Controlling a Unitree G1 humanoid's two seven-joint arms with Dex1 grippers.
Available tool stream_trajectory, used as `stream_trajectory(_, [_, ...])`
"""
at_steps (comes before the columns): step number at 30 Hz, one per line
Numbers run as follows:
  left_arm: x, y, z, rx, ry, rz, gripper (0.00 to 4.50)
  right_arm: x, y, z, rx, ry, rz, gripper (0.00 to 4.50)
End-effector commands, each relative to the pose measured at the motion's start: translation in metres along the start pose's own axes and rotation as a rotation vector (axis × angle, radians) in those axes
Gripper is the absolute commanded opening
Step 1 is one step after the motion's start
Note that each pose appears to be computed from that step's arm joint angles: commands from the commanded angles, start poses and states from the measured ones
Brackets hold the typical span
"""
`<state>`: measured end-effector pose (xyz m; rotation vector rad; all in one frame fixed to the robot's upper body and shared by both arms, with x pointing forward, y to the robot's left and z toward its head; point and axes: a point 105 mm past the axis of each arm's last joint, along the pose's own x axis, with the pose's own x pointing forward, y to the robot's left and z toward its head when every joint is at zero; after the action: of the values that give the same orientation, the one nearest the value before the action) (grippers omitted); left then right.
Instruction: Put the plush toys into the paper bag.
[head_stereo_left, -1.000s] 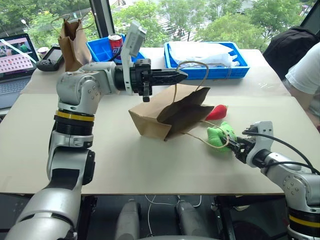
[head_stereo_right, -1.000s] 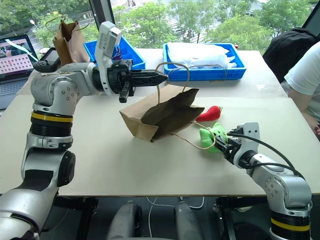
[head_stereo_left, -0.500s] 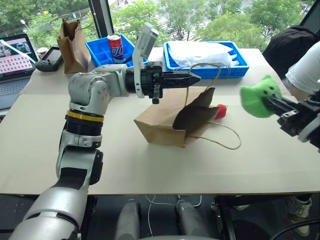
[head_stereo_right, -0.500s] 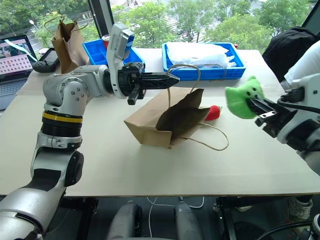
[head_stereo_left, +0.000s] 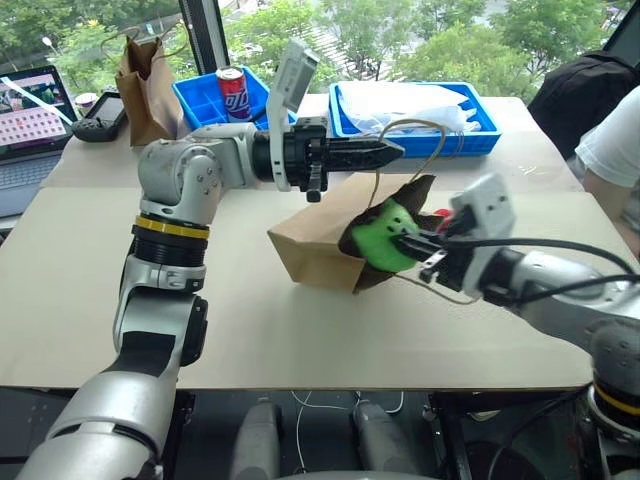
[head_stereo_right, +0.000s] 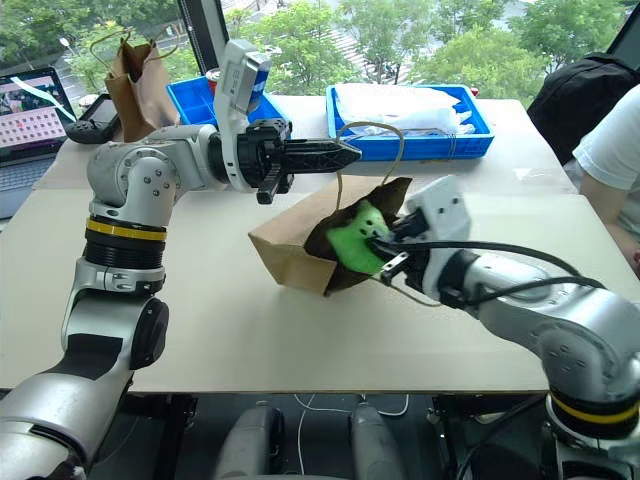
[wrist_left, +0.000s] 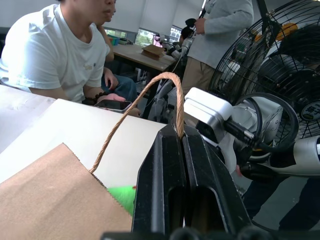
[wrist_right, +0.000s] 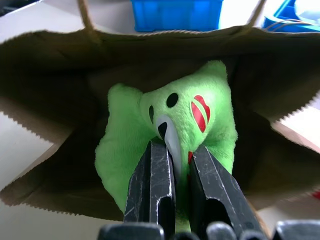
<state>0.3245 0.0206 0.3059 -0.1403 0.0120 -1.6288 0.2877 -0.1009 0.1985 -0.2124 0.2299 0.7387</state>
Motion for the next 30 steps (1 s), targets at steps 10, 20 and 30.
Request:
stream_trajectory(10, [-0.010,-0.001,0.014,0.101,0.005,0.048,0.00,0.042,-0.002,0.000,0.028,-0.133,-0.045,0.97])
stream_trajectory(20, [-0.011,-0.007,-0.013,0.027,0.037,0.061,0.00,-0.012,-0.017,0.007,0.096,-0.189,-0.078,4.30])
stream_trajectory(30, [-0.005,-0.020,-0.025,-0.088,-0.005,0.076,0.00,-0.080,-0.103,0.013,0.097,-0.133,-0.369,4.48])
